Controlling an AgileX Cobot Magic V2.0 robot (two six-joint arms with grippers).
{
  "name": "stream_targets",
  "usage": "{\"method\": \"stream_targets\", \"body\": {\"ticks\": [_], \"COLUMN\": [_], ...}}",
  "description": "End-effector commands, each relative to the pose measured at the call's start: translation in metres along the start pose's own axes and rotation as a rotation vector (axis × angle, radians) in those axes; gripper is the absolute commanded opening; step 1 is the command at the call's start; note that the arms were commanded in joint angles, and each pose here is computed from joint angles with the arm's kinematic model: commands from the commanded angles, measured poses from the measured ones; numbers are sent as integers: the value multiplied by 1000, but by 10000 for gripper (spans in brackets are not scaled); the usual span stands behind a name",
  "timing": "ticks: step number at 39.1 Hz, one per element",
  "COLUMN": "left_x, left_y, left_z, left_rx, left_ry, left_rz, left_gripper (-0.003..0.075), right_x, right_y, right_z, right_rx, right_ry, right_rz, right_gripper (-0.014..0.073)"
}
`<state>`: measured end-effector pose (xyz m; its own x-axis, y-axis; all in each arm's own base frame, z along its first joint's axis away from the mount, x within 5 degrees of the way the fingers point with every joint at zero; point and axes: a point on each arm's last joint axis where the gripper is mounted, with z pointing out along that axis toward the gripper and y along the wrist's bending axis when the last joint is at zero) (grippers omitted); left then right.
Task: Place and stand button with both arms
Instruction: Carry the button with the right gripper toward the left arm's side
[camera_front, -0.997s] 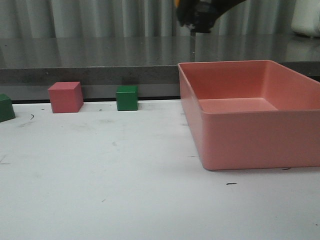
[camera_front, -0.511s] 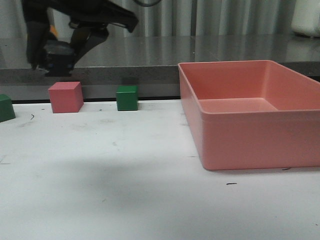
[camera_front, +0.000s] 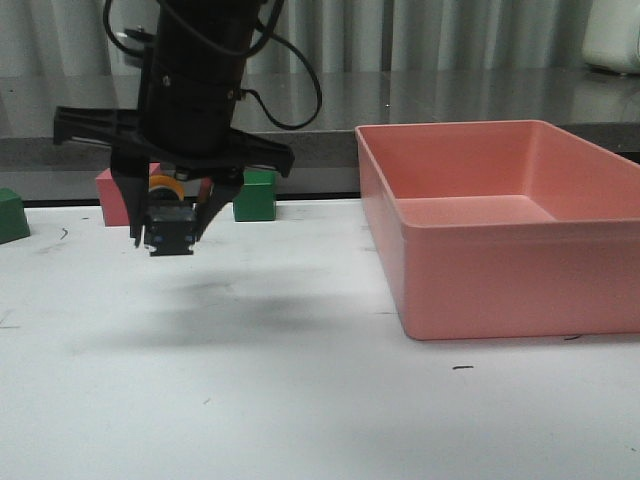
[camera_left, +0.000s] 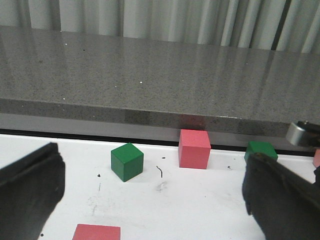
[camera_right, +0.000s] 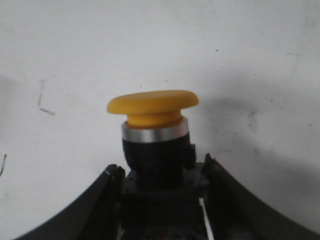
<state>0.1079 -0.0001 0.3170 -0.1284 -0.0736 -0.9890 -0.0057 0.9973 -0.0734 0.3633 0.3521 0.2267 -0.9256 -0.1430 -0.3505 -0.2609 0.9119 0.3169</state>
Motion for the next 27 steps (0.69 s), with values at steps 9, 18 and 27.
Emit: {"method": "stream_targets", "body": {"ticks": [9, 18, 27], "left_x": [-18, -18, -18], "left_y": [-1, -1, -1], "left_z": [-2, -2, -2], "left_rx": [0, 0, 0], "left_ry": [-101, -100, -100], "left_rz": [-3, -3, -3], "left_gripper": [692, 692, 692], "right_x": [-13, -13, -11], "right_y": [2, -3, -6], "right_z": [-2, 8, 18], "right_rx": [-38, -3, 7], "right_ry": [-84, -87, -71], "right_rz": [68, 90, 93], "right_gripper": [340, 342, 422]}}
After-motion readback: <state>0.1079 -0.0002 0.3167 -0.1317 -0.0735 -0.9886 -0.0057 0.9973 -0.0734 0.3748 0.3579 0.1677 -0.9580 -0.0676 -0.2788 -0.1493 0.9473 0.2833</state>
